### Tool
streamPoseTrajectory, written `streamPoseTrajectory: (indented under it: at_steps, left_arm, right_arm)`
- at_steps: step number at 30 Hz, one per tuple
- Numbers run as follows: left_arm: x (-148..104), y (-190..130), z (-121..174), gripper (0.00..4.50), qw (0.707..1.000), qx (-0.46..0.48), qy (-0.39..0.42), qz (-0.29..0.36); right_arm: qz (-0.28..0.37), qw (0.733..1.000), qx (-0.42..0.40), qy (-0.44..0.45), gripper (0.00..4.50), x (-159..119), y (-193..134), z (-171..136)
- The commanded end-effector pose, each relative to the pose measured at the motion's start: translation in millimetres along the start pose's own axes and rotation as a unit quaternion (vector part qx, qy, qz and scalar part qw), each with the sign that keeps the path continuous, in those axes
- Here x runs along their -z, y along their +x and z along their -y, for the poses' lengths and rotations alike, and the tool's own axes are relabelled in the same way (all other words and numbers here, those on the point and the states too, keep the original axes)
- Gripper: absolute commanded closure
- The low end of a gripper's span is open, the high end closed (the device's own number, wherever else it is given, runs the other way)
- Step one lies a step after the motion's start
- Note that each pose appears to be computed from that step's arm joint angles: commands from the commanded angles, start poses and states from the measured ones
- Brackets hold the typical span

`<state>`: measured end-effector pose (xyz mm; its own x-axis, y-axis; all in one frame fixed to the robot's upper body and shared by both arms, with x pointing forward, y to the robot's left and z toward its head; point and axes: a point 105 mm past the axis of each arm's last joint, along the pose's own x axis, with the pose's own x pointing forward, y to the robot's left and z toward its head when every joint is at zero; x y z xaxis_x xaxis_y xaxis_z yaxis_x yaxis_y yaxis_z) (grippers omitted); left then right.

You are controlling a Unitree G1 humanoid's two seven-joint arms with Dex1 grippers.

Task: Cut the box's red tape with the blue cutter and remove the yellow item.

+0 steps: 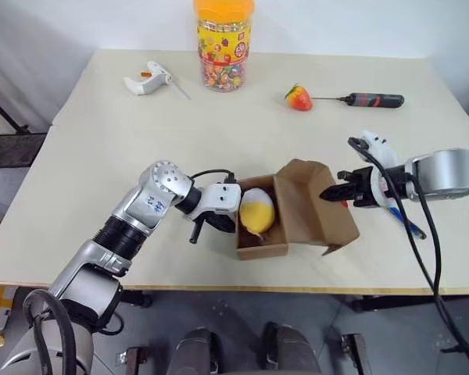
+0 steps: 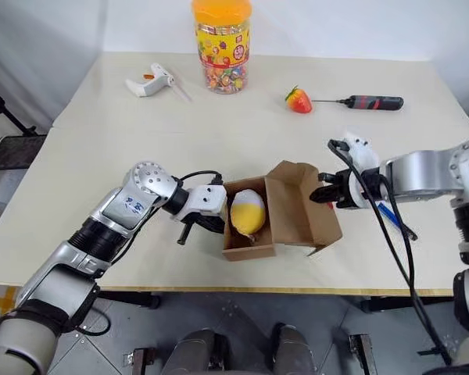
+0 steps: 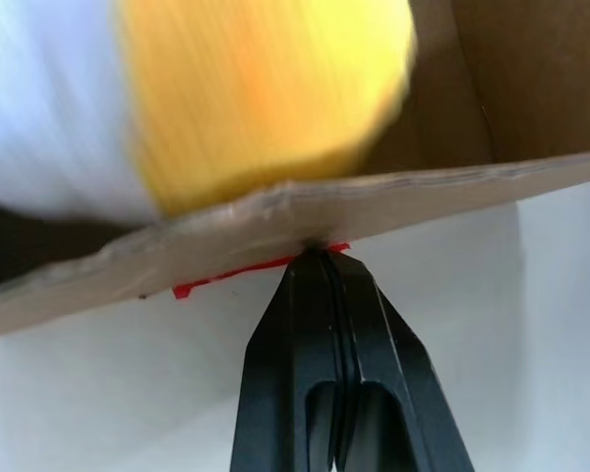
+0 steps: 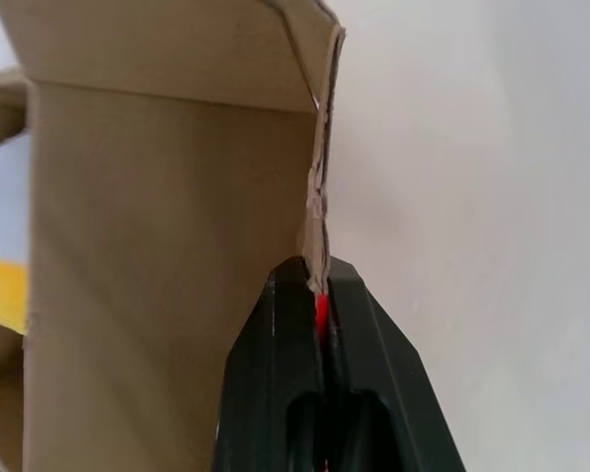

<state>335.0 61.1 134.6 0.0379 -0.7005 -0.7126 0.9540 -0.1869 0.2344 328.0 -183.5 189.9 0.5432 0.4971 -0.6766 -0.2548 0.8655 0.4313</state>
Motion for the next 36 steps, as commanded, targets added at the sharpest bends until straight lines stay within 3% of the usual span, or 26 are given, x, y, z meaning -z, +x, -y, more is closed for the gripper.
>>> streamPoseTrajectory:
  at_steps: [1,6,9,13,18,20,23,25,28,36]
  left_arm:
    - [-3.1,1.9,-4.8,4.50,1.000,-0.019,0.004,0.002]
    - [-0.6,-0.9,-11.1,4.50,0.999,-0.037,-0.007,0.002]
    - [-4.2,-5.8,-19.5,4.50,0.998,-0.063,-0.009,0.013]
    - [-5.6,-20.0,-28.9,3.70,0.995,-0.094,-0.015,0.025]
    - [2.6,-34.8,-33.6,2.20,0.993,-0.117,-0.028,0.016]
    - [9.8,-54.8,-36.0,1.46,0.990,-0.134,-0.043,0.009]
    - [10.2,-76.1,-41.5,0.58,0.986,-0.163,-0.040,-0.002]
    - [-4.3,-84.1,-44.1,0.02,0.985,-0.170,-0.034,0.022]
    - [-42.4,-85.2,-43.9,0.02,0.985,-0.155,-0.006,0.073]
    - [-87.2,-45.2,-27.3,0.02,0.991,-0.046,0.084,0.089]
  right_arm:
    - [0.024,0.999,-0.042,-0.003,4.47,-2.3,-3.8,-10.0]
    - [0.071,0.993,0.016,-0.094,4.47,2.5,6.7,3.8]
    - [0.071,0.992,0.007,-0.099,3.85,4.5,6.4,8.1]
    - [0.086,0.988,0.009,-0.125,2.58,-1.6,-5.1,15.8]
    - [0.091,0.984,0.002,-0.156,0.83,-2.9,-16.5,18.8]
    - [0.095,0.976,0.015,-0.196,0.04,-5.1,-33.5,26.1]
    - [0.105,0.966,0.021,-0.236,0.00,-8.1,-56.2,30.2]
    - [0.112,0.960,0.018,-0.257,0.00,-8.6,-70.4,29.2]
    - [0.136,0.946,0.005,-0.295,0.00,-8.2,-90.2,22.2]
    - [0.149,0.926,-0.015,-0.346,0.00,13.7,-96.0,6.5]
